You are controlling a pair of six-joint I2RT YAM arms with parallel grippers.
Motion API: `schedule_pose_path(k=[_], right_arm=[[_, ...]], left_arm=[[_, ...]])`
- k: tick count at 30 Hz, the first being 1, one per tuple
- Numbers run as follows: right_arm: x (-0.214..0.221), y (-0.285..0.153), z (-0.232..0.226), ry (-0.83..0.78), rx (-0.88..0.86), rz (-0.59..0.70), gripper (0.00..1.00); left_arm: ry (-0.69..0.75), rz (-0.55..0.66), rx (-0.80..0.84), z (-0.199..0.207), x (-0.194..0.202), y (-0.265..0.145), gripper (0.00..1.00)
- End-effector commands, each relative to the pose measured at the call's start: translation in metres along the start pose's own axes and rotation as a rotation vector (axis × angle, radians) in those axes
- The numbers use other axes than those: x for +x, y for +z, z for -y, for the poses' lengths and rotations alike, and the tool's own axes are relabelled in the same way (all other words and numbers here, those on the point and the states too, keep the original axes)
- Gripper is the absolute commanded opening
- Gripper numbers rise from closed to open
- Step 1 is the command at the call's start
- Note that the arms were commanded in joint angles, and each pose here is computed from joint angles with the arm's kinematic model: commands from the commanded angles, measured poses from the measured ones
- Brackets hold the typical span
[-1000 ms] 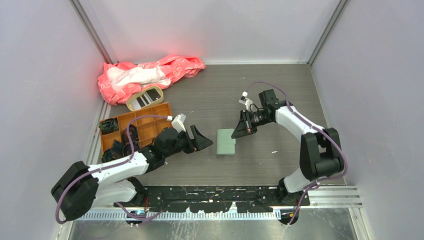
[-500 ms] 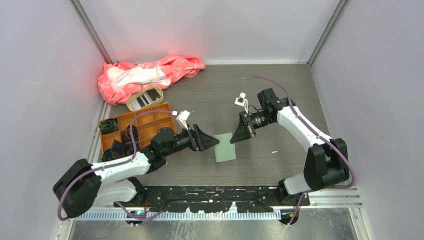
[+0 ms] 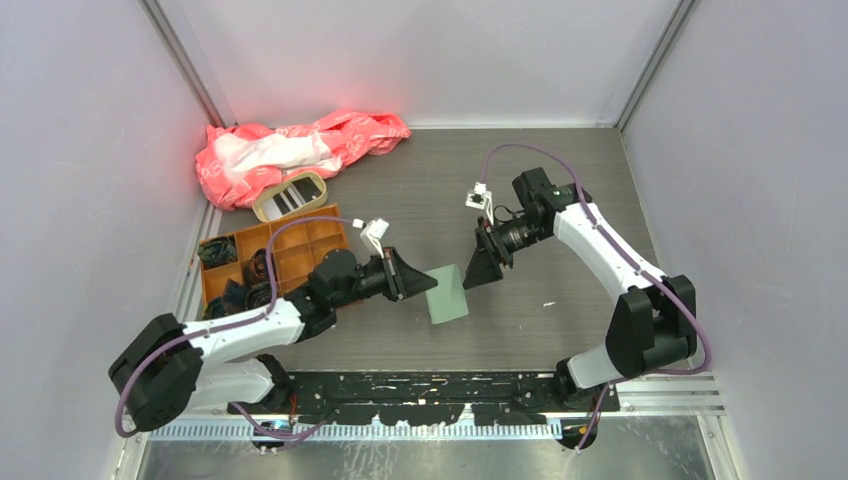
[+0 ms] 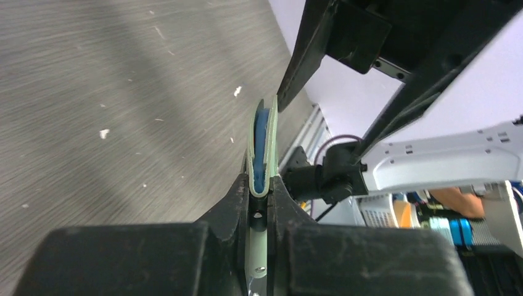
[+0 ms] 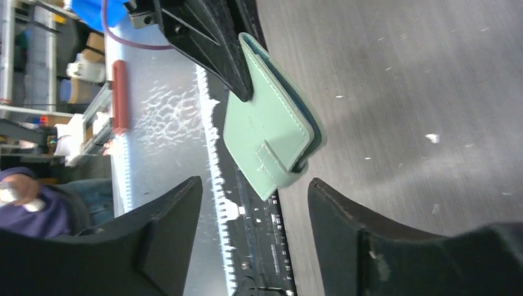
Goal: Put the credit cards into the card holder
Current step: Open the card holder at the center of the board.
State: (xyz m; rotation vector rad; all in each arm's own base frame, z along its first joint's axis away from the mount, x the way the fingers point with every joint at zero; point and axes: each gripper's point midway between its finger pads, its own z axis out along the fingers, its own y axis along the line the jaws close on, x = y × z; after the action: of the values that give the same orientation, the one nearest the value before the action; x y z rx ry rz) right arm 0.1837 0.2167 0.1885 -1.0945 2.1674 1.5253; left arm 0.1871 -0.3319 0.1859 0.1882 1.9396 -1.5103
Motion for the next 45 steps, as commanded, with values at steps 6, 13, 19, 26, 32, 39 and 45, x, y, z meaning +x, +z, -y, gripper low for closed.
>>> schedule_pose_path(k=[6, 13, 19, 26, 32, 39, 45], right_arm=[[-0.036, -0.025, 0.001, -0.328, 0.151, -0.019, 0.99], [-0.047, -0.018, -0.023, -0.373, 0.081, -0.011, 1.0], [-0.046, -0.019, -0.026, -0.416, 0.083, -0.022, 1.0], [-0.058, -0.035, 0.01, -0.712, 0.308, -0.253, 0.99], [-0.084, -0.034, -0.011, -0.999, 0.332, -0.246, 0.99], [-0.078, 0.003, -0.026, -1.039, 0.304, -0.206, 1.0], [-0.085, 0.016, -0.016, -1.006, 0.352, -0.187, 0.99]], left_arm=[[0.17, 0.21, -0.125, 0.034, -0.07, -0.036, 0.0], [-0.511, 0.322, -0.374, -0.003, -0.097, -0.052, 0.0], [-0.885, 0.309, -0.437, -0.012, -0.084, -0.047, 0.0], [-1.086, 0.303, -0.484, -0.016, -0.08, -0.04, 0.0], [-1.223, 0.297, -0.453, -0.019, -0.078, -0.027, 0.0], [-1.247, 0.362, -0.401, -0.014, -0.093, -0.03, 0.0], [-1.258, 0.358, -0.368, -0.011, -0.094, -0.028, 0.0]])
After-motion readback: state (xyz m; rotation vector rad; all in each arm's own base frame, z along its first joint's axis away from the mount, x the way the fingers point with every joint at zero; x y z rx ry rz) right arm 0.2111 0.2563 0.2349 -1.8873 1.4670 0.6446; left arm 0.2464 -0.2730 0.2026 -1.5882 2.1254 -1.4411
